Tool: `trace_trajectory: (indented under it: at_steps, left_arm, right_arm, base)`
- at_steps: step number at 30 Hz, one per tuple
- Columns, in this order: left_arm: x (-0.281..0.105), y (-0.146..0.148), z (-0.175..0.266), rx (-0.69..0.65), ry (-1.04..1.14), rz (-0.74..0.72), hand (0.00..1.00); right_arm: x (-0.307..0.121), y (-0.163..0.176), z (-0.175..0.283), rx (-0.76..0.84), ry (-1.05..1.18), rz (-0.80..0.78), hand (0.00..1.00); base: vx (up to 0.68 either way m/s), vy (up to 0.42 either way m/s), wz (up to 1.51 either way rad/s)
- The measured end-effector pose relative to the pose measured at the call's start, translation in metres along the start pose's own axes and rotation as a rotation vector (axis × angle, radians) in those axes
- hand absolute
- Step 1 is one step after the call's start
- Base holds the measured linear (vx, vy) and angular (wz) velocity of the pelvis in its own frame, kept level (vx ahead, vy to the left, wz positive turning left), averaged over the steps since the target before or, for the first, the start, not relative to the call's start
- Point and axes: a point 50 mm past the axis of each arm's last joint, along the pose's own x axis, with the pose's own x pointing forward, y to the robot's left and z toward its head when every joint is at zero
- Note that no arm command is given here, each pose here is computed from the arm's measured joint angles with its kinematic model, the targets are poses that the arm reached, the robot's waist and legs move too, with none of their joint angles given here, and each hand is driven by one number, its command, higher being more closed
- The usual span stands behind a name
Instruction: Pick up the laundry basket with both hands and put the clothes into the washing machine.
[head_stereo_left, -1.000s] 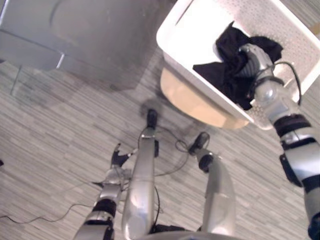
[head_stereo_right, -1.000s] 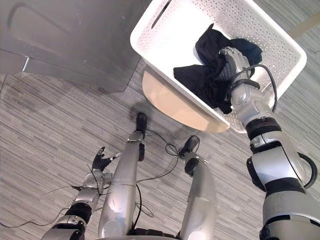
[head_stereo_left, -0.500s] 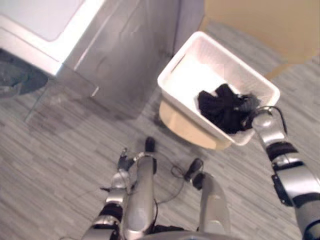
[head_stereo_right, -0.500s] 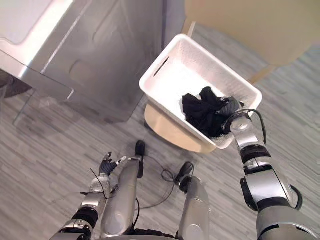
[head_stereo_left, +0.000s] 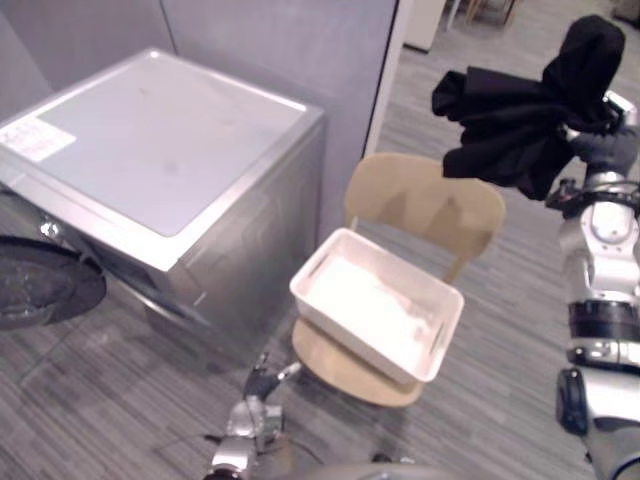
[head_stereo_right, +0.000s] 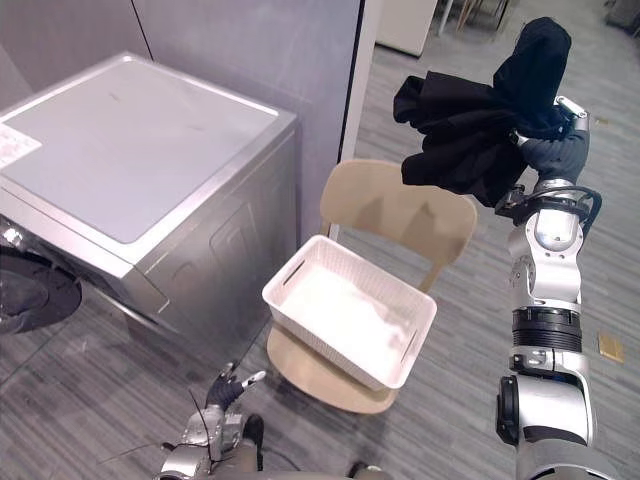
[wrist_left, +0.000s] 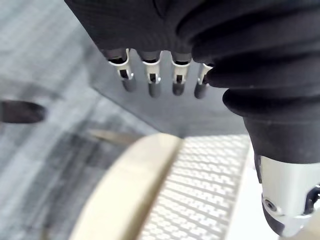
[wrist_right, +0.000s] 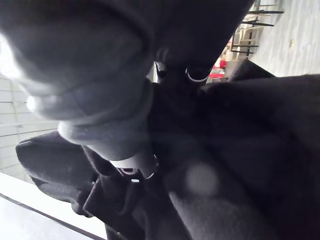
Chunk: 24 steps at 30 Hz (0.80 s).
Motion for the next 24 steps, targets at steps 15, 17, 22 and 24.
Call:
trace_trajectory:
  at_steps: [15,17,22,24]
  left_arm:
    - [-0.002,-0.013,0.212,0.041,-0.795,-0.061,0.00]
    - [-0.006,-0.024,0.228,0.034,-0.847,-0.103,0.00]
    - [-0.015,-0.041,0.259,0.045,-0.948,-0.168,0.00]
    - [-0.019,-0.052,0.269,0.052,-0.979,-0.212,0.00]
  right_arm:
    - [-0.021,0.063,0.007,0.042,-0.062,0.238,1.00]
    - [-0.032,0.069,0.002,0.052,-0.052,0.280,1.00]
    - [-0.052,0.079,-0.009,0.071,-0.013,0.341,1.00]
    - [-0.058,0.083,-0.010,0.065,-0.017,0.362,1.00]
  base:
    - [-0.03,0.001,-0.32]
    - [-0.07,0.002,-0.40]
    - [-0.04,0.022,-0.27]
    - [0.01,0.020,-0.22]
